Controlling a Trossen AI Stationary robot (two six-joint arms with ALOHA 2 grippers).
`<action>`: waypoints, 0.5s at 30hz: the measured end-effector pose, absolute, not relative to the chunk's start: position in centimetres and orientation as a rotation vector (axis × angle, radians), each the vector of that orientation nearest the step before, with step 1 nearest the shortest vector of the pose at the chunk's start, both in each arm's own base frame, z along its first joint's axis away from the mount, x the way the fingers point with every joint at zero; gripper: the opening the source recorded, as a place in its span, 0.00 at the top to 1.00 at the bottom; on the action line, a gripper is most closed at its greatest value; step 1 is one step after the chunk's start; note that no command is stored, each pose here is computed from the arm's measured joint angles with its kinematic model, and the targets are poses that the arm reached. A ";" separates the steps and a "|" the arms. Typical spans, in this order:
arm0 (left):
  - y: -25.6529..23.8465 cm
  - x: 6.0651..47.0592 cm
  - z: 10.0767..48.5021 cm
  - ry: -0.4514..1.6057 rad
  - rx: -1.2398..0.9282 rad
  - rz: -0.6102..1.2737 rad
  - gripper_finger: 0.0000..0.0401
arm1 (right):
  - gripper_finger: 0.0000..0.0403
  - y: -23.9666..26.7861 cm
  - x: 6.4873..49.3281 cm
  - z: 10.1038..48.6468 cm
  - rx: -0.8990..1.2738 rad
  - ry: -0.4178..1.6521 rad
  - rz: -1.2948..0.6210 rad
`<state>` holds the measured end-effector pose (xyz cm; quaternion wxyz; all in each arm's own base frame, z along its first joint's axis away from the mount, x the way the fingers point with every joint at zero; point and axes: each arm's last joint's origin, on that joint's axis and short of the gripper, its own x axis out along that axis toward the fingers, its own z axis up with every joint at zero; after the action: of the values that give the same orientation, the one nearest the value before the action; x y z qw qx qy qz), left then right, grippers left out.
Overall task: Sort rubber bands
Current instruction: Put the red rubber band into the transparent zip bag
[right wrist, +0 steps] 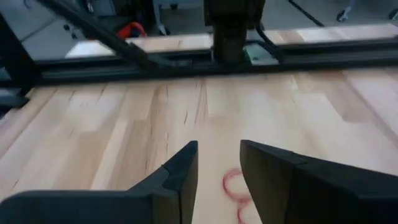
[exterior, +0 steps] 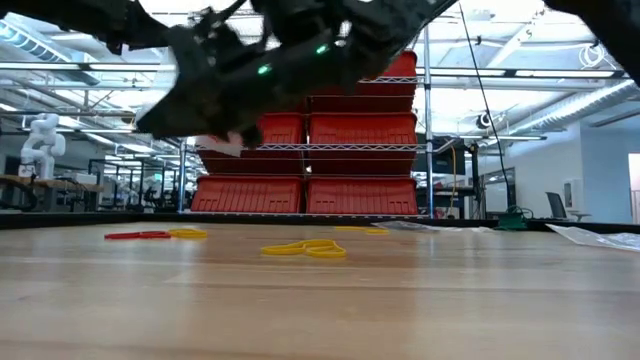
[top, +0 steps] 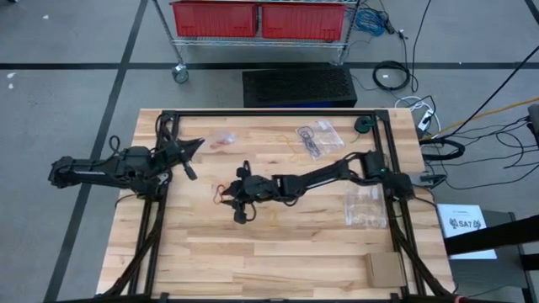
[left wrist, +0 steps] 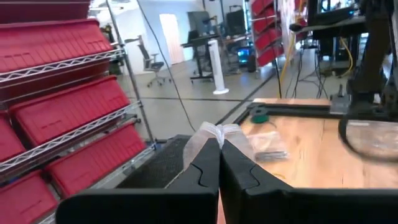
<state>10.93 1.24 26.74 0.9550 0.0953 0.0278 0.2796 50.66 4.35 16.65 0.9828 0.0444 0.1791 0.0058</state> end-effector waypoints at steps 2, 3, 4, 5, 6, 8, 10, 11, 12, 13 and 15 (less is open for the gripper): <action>1.3 10.9 26.7 0.057 0.188 0.567 1.00 | 0.72 4.5 51.8 15.8 0.075 0.399 0.017; 1.3 10.9 26.7 0.057 0.187 0.567 1.00 | 0.72 4.6 52.4 15.4 0.061 0.424 0.020; 1.3 10.9 26.7 0.057 0.186 0.564 1.00 | 0.72 4.6 52.8 14.9 0.046 0.473 0.020; 1.3 10.8 26.7 0.055 0.185 0.560 1.00 | 0.72 4.7 53.3 14.3 0.032 0.516 0.021; 1.3 10.8 26.7 0.053 0.184 0.559 1.00 | 0.72 4.7 53.8 13.9 0.024 0.543 0.021; 1.2 10.8 26.8 0.050 0.184 0.548 1.00 | 0.72 4.5 54.5 13.0 -0.006 0.628 0.015; 1.2 10.8 26.7 0.053 0.185 0.544 1.00 | 0.72 4.1 55.2 12.6 -0.030 0.670 -0.012; 1.2 10.8 26.7 0.053 0.185 0.543 1.00 | 0.72 3.9 55.6 12.4 -0.037 0.681 -0.034; 1.2 10.8 26.7 0.053 0.185 0.542 1.00 | 0.72 3.7 55.9 12.5 -0.030 0.677 -0.052; 1.2 10.8 26.7 0.055 0.185 0.542 1.00 | 0.72 3.5 56.0 12.4 -0.017 0.699 -0.071; 1.2 10.8 26.7 0.056 0.185 0.541 1.00 | 0.72 3.2 56.3 12.5 0.021 0.703 -0.096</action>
<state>10.81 1.21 26.70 0.9590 0.0913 0.0277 0.2668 56.28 3.21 12.50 0.9378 0.0102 0.3439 -0.0470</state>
